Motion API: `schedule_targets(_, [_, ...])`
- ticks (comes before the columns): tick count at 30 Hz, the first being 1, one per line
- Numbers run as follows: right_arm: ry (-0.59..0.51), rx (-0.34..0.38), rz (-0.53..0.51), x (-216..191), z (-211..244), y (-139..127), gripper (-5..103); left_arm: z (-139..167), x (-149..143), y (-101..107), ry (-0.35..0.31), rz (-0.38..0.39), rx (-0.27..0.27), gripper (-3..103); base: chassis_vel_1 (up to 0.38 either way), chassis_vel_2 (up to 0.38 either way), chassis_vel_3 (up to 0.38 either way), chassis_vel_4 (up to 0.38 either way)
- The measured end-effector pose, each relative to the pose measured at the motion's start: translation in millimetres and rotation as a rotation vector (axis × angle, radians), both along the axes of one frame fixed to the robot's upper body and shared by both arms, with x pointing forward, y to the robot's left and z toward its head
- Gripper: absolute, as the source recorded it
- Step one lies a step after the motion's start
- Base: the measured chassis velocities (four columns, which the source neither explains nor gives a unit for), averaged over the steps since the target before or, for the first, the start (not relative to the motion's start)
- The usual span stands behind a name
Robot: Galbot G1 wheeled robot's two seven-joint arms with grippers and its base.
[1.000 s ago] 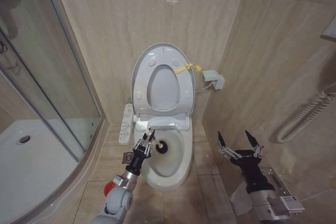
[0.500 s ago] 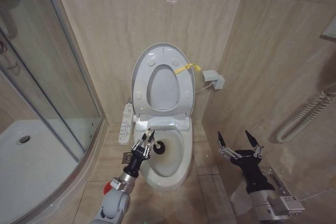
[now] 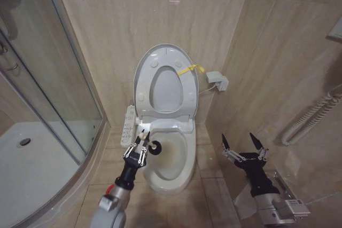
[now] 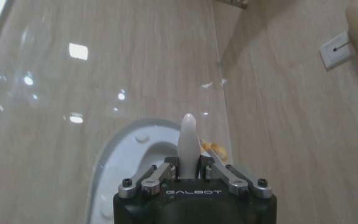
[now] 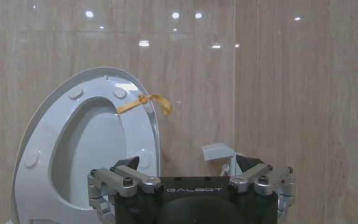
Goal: Open the toilet lid, clean the toilet bowl with a toilet brush, close the toilet lid, and flush.
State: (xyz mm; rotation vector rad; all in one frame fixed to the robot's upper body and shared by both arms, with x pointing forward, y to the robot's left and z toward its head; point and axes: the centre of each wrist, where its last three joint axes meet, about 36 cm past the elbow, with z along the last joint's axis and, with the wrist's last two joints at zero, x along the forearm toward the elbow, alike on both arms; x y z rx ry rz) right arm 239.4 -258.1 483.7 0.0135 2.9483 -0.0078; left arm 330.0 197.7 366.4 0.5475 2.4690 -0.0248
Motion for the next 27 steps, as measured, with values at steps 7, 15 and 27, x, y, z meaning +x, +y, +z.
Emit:
schedule_targets(7, [0.000, 0.000, 0.000, 0.0, 0.0, 0.0, 100, 19.4, -39.4, 12.7, -0.002, 0.123, 0.035, 21, 0.000, 0.000, 0.000, 0.000])
schedule_targets(15, [0.000, 0.000, 0.000, 0.0, 0.0, 0.0, 100, 27.2, -94.6, 17.2, 0.123, 0.367, -0.027, 21, 0.000, 0.000, 0.000, 0.000])
schedule_targets(27, [0.000, 0.000, 0.000, 0.0, 0.0, 0.0, 100, -54.2, -87.5, 60.4, 0.262, 0.509, -0.070, 21, 0.000, 0.000, 0.000, 0.000])
